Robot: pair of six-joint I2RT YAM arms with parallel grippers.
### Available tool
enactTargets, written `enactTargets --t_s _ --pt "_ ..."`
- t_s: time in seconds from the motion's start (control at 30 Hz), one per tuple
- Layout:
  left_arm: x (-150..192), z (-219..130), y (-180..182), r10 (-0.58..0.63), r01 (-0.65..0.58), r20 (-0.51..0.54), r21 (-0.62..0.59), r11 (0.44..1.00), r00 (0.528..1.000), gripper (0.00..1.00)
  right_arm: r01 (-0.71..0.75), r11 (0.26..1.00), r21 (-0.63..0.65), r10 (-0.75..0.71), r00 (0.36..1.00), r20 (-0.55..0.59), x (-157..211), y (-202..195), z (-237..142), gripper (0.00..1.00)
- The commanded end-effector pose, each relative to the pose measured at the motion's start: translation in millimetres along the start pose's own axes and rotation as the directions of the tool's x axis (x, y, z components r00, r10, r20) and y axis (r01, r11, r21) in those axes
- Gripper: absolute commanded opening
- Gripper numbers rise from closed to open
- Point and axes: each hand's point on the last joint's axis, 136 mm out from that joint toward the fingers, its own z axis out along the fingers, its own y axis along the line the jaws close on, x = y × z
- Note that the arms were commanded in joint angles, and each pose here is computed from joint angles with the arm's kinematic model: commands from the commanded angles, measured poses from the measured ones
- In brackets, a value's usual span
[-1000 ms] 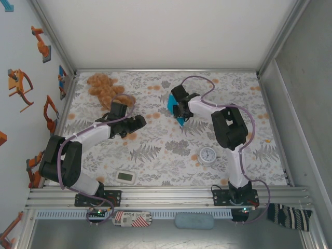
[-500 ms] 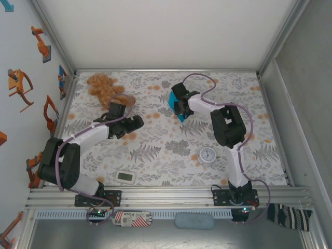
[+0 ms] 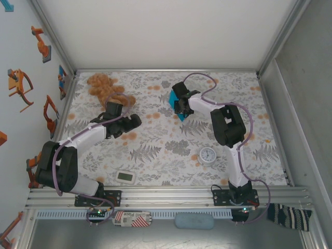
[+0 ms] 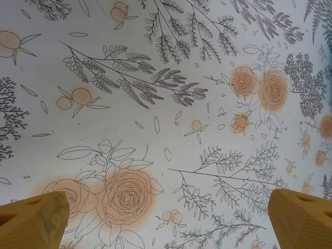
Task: Fold a paper plane with a square sheet of paper (pick it up from the middle)
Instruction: Move the paper plane to the center of the table, then reset both arms
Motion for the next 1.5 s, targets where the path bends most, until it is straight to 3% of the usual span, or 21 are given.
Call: enactTargets --t_s 0.0,0.27,0.43,0.53,0.7,0.8,0.93,1.1,1.2,1.3,1.43,1.47 --pt "-9.0 -14.2 0.0 0.020 -0.019 0.031 -0.006 1.000 0.999 0.98 -0.018 1.000 0.005 0.018 1.000 -0.022 0.5 -7.3 -12.4 0.40" --pt "-25.2 -34.3 10.1 0.013 -0.010 0.093 -0.035 0.999 0.996 0.98 -0.024 0.994 -0.107 0.033 0.996 0.087 -33.8 6.6 -70.9 0.43" --pt "-44.1 -59.9 24.3 0.023 -0.007 0.179 -0.088 0.996 0.984 0.99 -0.031 0.995 -0.091 0.045 0.986 0.160 -43.5 -8.1 -105.9 0.47" --pt "-60.5 -84.7 40.1 0.043 0.005 0.282 -0.165 0.986 0.958 0.96 -0.036 0.998 -0.046 0.046 0.966 0.255 -49.0 -31.2 -140.1 0.52" --pt "-83.6 -126.7 72.9 0.053 0.104 0.506 -0.277 0.955 0.861 0.96 -0.079 0.992 0.103 0.028 0.906 0.423 -44.1 -96.2 -192.6 0.66" --pt "-92.4 -139.7 86.3 0.088 0.134 0.609 -0.310 0.941 0.788 0.96 -0.157 0.963 0.219 0.027 0.864 0.502 -32.8 -144.7 -213.5 0.89" --pt "-99.6 -146.4 102.0 0.181 0.135 0.686 -0.380 0.915 0.705 0.96 -0.323 0.876 0.359 0.049 0.798 0.601 -9.6 -212.6 -235.6 0.93" --pt "-100.6 -138.8 111.7 0.292 0.076 0.723 -0.429 0.900 0.626 0.96 -0.463 0.780 0.422 0.074 0.737 0.672 23.7 -282.1 -233.0 0.93" --pt "-100.9 -126.5 109.7 0.365 -0.011 0.715 -0.447 0.895 0.597 0.96 -0.452 0.791 0.412 0.045 0.715 0.698 36.8 -297.5 -219.4 0.95" --pt "-104.2 -107.8 111.3 0.383 -0.091 0.693 -0.419 0.903 0.610 0.96 -0.418 0.828 0.373 0.041 0.709 0.704 41.4 -299.8 -201.7 0.95" --pt "-109.7 -87.3 114.4 0.383 -0.158 0.679 -0.371 0.915 0.626 0.96 -0.377 0.849 0.370 -0.038 0.655 0.754 43.5 -298.6 -186.0 0.96" --pt "-110.3 -82.1 112.6 0.386 -0.183 0.680 -0.353 0.918 0.624 0.96 -0.362 0.861 0.358 -0.027 0.669 0.743 44.6 -297.1 -178.4 0.96"
